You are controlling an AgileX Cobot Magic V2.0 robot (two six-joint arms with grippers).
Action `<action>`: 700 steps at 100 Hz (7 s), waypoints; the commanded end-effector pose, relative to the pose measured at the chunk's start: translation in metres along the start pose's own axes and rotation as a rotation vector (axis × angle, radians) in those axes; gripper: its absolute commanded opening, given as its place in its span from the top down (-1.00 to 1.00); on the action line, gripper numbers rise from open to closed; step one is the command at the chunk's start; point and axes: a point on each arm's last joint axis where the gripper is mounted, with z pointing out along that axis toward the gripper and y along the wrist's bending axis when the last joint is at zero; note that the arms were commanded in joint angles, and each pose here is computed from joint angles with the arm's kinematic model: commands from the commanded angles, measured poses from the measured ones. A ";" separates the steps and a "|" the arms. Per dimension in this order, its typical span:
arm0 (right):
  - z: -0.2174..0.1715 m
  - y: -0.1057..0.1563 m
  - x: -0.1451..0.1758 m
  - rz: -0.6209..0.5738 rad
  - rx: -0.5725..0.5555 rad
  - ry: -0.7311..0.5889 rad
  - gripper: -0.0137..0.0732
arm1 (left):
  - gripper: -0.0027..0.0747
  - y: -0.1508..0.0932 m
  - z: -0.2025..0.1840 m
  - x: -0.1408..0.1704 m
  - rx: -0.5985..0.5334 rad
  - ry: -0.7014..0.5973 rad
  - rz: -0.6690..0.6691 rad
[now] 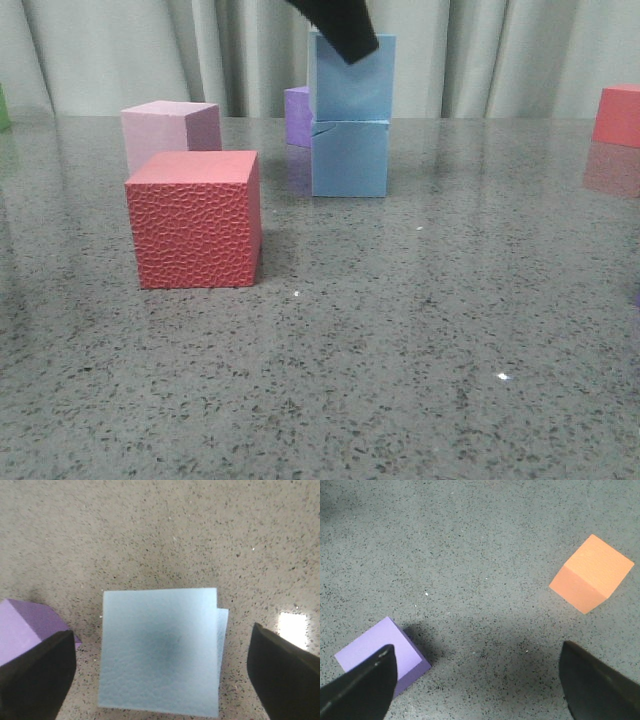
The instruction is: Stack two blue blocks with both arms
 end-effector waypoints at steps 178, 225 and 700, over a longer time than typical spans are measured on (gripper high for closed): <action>-0.006 0.000 -0.014 -0.010 0.000 -0.134 -0.80 | -0.78 -0.131 -0.209 0.145 -0.570 -0.225 -0.865; 0.004 -0.002 0.024 -0.014 -0.009 -0.197 -0.80 | -0.78 -0.235 -0.182 0.201 -0.645 -0.361 -0.976; 0.007 -0.003 0.037 -0.015 -0.013 -0.227 0.84 | 0.98 -0.310 -0.095 0.296 -1.139 -0.671 -0.765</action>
